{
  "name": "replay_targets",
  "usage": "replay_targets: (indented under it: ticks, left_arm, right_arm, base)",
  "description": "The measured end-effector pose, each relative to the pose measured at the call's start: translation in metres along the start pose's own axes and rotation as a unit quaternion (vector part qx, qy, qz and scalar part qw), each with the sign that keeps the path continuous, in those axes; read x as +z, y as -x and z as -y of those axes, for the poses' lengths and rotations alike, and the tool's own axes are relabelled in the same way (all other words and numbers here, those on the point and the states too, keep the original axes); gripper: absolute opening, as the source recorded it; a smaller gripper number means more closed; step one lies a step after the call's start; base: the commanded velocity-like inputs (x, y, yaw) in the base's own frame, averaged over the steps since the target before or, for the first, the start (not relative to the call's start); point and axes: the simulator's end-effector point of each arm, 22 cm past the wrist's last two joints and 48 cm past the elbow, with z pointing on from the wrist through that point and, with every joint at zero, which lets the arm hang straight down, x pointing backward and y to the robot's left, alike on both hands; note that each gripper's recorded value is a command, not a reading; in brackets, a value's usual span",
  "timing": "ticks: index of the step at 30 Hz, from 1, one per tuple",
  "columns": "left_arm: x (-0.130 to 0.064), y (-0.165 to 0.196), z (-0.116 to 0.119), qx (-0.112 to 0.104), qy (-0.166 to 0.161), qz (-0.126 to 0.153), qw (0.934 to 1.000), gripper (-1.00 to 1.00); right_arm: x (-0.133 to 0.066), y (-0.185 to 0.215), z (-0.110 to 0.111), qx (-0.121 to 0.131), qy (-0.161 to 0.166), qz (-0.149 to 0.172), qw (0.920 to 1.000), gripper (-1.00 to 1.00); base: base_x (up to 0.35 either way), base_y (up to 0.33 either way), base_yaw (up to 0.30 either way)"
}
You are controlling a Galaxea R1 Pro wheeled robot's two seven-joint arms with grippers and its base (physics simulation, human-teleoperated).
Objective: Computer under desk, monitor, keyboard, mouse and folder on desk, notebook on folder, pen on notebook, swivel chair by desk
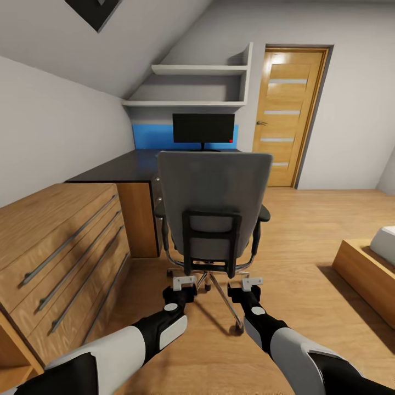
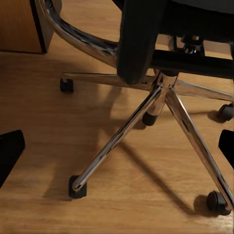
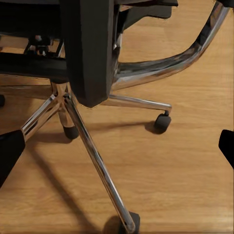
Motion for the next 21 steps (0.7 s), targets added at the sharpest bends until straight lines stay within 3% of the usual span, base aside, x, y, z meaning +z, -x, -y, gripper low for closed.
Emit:
replay_targets:
  ticks: [21]
  left_arm:
    - [0.02,-0.05,-0.003,-0.003,0.001,-0.041,0.9991,1.0]
  right_arm:
    - [0.015,-0.055,-0.003,0.0,0.002,-0.043,0.9991,1.0]
  base:
    - [0.0,0.0,-0.001]
